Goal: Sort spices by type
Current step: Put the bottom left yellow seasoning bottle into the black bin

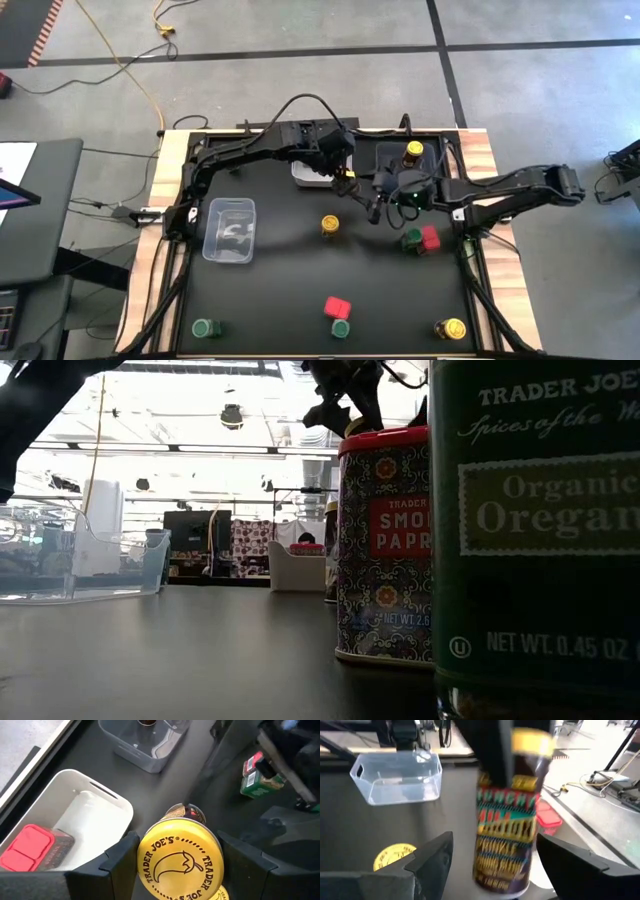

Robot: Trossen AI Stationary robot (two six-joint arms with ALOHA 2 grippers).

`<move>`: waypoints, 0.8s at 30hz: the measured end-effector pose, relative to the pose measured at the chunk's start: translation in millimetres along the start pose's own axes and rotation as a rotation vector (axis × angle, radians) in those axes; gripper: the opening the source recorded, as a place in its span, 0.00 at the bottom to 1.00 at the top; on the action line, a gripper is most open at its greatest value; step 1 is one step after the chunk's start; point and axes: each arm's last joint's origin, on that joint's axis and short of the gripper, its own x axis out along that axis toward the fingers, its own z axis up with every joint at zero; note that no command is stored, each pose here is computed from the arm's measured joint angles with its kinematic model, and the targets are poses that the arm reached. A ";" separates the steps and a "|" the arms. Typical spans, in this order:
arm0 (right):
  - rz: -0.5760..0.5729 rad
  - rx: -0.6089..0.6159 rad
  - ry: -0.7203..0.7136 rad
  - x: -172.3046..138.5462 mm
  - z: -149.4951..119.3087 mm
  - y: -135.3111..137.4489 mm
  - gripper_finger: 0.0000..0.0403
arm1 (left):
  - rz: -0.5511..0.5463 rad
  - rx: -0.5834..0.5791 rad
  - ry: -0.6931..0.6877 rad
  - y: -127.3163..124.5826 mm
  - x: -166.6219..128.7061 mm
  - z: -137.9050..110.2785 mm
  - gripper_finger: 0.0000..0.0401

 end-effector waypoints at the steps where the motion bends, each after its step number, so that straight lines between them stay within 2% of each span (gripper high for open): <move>1: -0.005 0.004 -0.011 -0.8 2.8 -0.5 0.80 | 0.000 0.000 0.001 0.2 0.0 0.0 0.58; 6: -0.065 -0.001 0.003 -2.2 2.6 -4.0 0.80 | 0.004 -0.010 -0.003 1.1 0.1 0.5 0.58; 24: -0.090 0.006 0.068 8.0 -8.4 -3.9 0.80 | -0.011 -0.066 -0.050 -0.4 0.0 5.0 0.58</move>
